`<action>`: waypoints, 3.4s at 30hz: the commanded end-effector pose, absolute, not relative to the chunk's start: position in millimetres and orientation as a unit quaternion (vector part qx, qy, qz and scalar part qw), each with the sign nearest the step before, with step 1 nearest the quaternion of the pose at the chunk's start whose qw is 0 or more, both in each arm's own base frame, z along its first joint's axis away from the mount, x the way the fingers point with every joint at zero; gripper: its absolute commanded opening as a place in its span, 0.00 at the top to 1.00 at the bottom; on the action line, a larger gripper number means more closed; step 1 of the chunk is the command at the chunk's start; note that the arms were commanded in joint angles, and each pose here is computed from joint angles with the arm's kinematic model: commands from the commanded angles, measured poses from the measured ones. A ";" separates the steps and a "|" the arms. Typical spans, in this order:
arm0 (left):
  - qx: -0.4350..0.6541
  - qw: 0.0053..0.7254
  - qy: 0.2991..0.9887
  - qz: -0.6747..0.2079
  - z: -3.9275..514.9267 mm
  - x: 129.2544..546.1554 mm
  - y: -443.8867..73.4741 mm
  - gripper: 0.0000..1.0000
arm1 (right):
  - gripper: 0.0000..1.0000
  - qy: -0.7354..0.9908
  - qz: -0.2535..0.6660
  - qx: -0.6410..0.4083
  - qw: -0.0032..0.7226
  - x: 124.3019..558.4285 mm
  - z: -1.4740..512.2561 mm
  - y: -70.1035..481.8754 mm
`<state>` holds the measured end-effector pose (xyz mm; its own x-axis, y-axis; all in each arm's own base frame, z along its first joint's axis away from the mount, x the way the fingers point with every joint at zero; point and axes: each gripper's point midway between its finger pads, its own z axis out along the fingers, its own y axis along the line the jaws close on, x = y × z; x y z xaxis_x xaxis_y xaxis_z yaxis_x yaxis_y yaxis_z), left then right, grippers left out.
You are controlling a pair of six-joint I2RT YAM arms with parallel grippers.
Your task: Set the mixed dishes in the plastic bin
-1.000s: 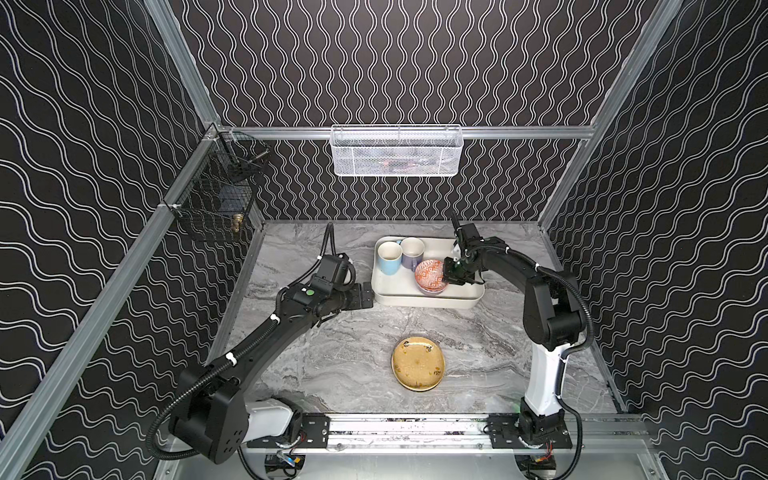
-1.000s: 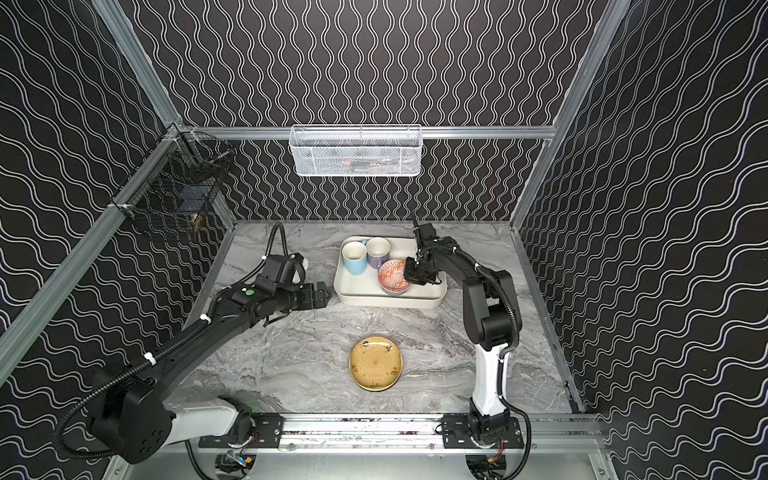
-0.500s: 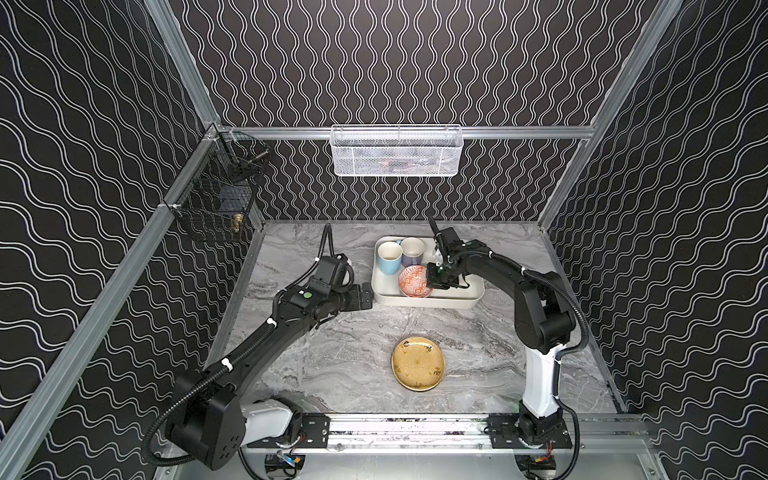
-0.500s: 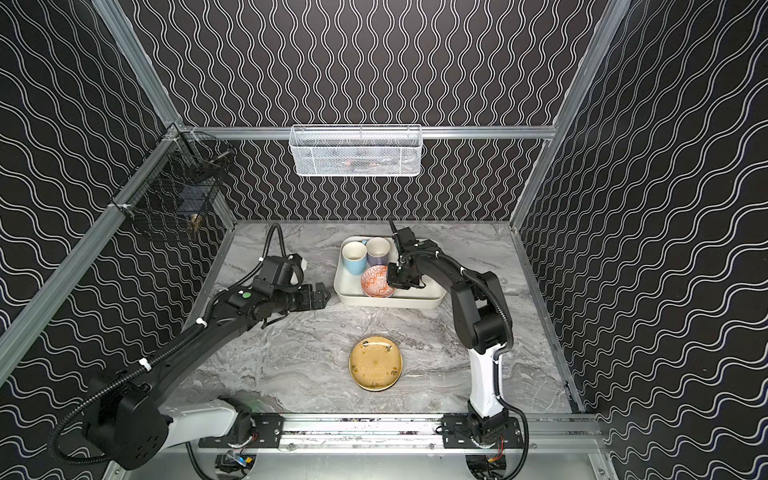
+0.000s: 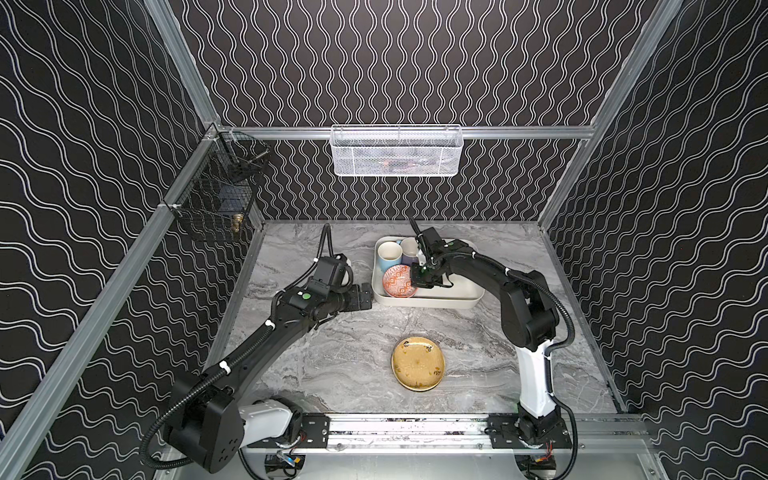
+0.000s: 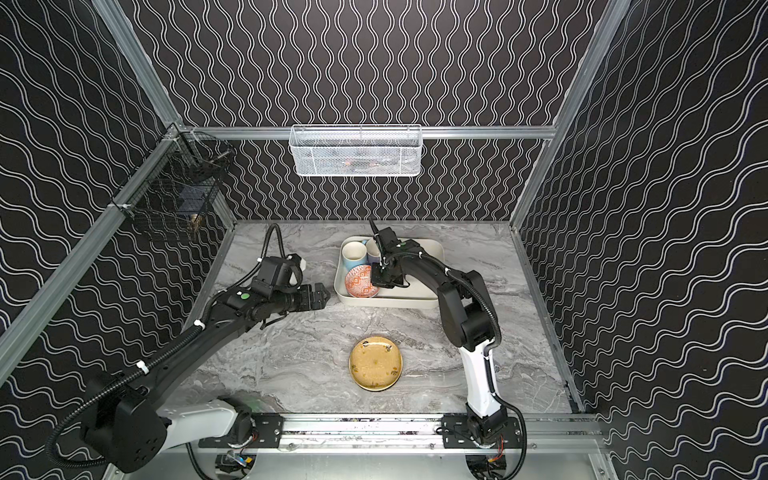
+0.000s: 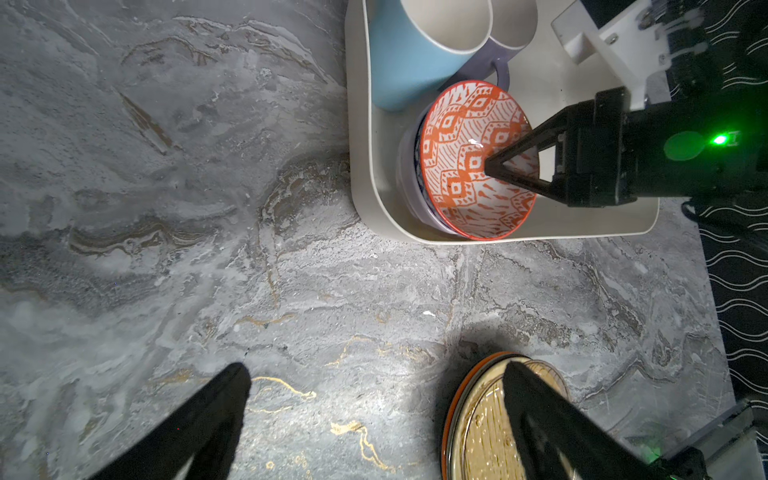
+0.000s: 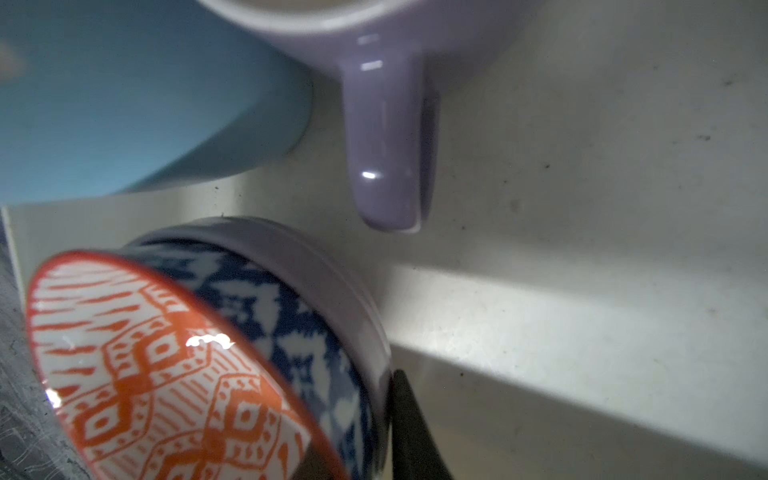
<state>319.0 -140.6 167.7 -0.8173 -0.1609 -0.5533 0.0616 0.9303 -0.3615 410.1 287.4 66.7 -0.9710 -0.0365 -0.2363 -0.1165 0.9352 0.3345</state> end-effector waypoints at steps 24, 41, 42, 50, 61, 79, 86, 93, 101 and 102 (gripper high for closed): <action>-0.019 0.286 0.930 -0.228 156.8 294.2 -150.4 0.01 | 0.59 0.968 0.186 -0.031 0.166 329.3 149.7 239.2; 0.037 0.247 0.946 -0.204 108.4 213.1 -210.4 0.12 | 0.73 0.972 0.197 -0.015 0.125 210.7 78.5 206.3; 0.036 0.246 0.947 -0.202 106.7 210.9 -211.4 0.15 | 0.73 0.972 0.197 -0.017 0.123 208.4 76.2 206.7; 0.043 0.241 0.950 -0.195 98.3 199.0 -219.1 0.42 | 0.76 0.971 0.204 -0.025 0.120 195.8 63.2 209.8; 0.050 0.231 0.954 -0.187 82.1 189.8 -233.2 0.50 | 0.82 0.973 0.196 -0.036 0.114 190.6 52.9 207.2; 0.076 0.227 0.955 -0.177 73.3 190.1 -257.8 0.78 | 0.82 0.975 0.184 -0.031 0.122 187.3 53.0 197.5; 0.084 0.223 0.955 -0.177 69.1 191.0 -266.2 0.82 | 0.79 0.976 0.177 -0.025 0.125 186.0 51.6 192.2; 0.090 0.219 0.956 -0.175 62.6 192.5 -271.7 0.85 | 0.76 0.976 0.174 -0.021 0.131 187.1 54.8 190.0; 0.097 0.212 0.956 -0.179 56.1 193.1 -279.7 0.88 | 0.75 0.974 0.175 -0.016 0.141 186.9 62.8 186.4; 0.097 0.213 0.956 -0.179 56.2 193.6 -279.9 0.88 | 0.75 0.974 0.175 -0.016 0.141 186.7 62.7 186.4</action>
